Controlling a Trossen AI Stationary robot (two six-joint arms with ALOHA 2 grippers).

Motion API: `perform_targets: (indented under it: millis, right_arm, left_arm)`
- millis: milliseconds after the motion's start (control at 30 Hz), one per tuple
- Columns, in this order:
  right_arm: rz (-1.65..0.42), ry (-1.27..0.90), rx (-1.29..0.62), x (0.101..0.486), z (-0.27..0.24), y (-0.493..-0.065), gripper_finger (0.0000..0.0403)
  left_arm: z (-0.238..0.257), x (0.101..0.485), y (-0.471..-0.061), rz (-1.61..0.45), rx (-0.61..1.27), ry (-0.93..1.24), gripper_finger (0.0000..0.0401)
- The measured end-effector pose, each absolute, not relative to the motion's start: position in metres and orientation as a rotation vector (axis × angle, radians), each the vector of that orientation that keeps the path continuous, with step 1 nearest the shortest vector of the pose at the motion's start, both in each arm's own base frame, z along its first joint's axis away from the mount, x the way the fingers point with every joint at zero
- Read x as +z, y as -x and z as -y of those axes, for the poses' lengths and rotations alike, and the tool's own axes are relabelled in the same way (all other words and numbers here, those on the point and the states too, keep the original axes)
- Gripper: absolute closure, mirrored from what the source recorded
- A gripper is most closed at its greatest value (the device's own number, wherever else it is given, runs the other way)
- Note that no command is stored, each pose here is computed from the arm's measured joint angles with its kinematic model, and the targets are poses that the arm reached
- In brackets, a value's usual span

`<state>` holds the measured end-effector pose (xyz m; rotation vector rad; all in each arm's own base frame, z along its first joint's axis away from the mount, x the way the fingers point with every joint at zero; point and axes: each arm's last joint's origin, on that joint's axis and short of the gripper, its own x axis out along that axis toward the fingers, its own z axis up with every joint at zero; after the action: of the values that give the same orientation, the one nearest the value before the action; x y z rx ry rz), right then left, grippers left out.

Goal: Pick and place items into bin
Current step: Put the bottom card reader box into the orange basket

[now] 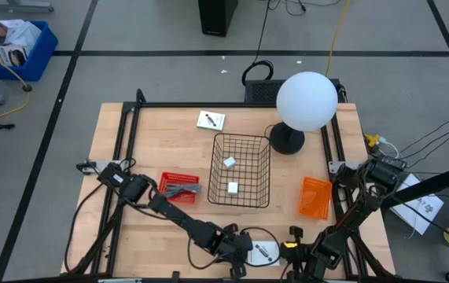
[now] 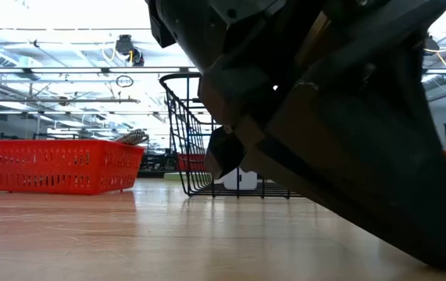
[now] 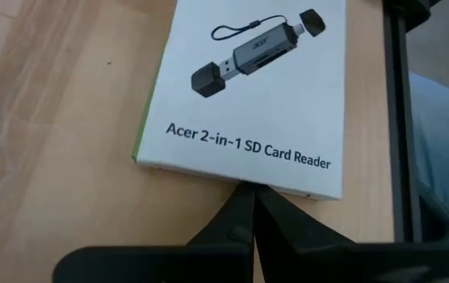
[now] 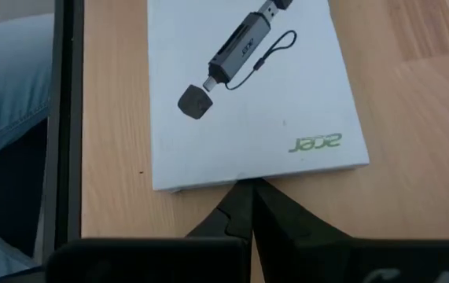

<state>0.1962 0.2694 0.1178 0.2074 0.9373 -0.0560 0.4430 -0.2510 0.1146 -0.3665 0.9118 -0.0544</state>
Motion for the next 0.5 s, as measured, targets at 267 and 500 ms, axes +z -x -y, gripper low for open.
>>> perform_targets:
  millis: [267, 500]
  right_arm:
    - [-0.883, -0.165, -0.065, 0.1182, -0.2693, -0.1979, 0.0403]
    - [-0.829, -0.098, -0.099, 0.1212, -0.2675, -0.2004, 0.0403]
  left_arm:
    - [0.2548, 0.1156, -0.4428, -0.875, -0.045, 0.362, 0.0395]
    - [0.2579, 0.1218, -0.4452, -0.857, -0.065, 0.339, 0.0397]
